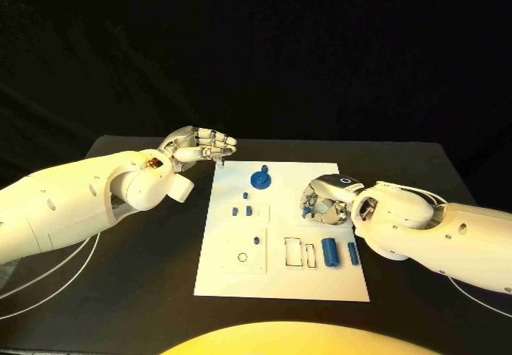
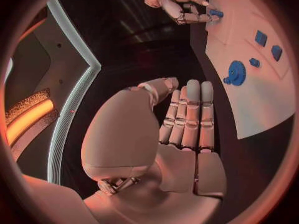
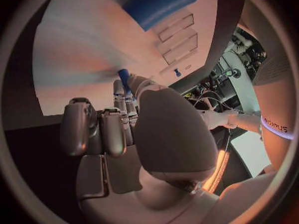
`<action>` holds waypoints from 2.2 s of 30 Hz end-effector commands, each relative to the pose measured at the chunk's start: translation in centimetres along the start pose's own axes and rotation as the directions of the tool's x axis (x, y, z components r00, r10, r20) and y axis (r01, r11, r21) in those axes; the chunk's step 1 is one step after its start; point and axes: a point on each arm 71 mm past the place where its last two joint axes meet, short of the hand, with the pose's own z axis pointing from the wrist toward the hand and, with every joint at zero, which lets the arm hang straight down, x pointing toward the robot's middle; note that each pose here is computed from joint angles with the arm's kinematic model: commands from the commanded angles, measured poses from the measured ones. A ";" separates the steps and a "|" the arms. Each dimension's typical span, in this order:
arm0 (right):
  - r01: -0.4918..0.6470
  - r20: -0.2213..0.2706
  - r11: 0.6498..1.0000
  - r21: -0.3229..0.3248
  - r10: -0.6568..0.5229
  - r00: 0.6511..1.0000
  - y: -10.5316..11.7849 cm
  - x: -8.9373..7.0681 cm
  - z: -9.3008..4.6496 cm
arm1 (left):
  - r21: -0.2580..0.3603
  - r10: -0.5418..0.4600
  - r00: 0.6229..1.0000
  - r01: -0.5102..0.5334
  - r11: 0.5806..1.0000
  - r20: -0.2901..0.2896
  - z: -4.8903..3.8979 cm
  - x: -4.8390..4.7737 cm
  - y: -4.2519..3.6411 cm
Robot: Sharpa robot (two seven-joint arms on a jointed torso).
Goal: Assemble the parts on the task board
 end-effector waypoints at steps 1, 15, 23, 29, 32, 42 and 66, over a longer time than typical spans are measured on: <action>-0.005 0.014 1.000 -0.020 0.005 1.000 0.3 0.0 0.0 | 0.003 -0.011 1.000 0.011 1.000 -0.020 0.06 0.21 -0.10; -0.026 0.078 1.000 -0.016 0.028 0.997 0.4 -0.3 -0.1 | 0.000 -0.011 1.000 0.011 1.000 -0.021 0.07 0.21 -0.08; -0.057 0.101 0.998 -0.035 0.060 0.993 1.1 -1.0 -0.9 | -0.001 -0.010 1.000 0.010 1.000 -0.016 0.11 0.04 -0.04; -0.082 0.123 0.994 -0.068 0.090 0.988 2.3 -2.2 -1.7 | -0.002 -0.009 1.000 0.009 1.000 -0.013 0.20 -0.05 0.02; -0.096 0.130 0.991 -0.099 0.108 0.986 3.4 -2.6 -2.0 | -0.002 -0.009 1.000 0.009 1.000 -0.014 0.27 -0.01 0.03; -0.127 0.098 0.969 -0.213 0.151 0.984 7.9 -1.4 -0.9 | -0.004 -0.009 1.000 0.009 1.000 -0.014 0.48 0.06 0.11; -0.166 -0.017 0.933 -0.320 0.170 0.985 13.0 4.4 0.9 | -0.007 -0.011 1.000 0.011 1.000 -0.022 0.65 0.36 0.13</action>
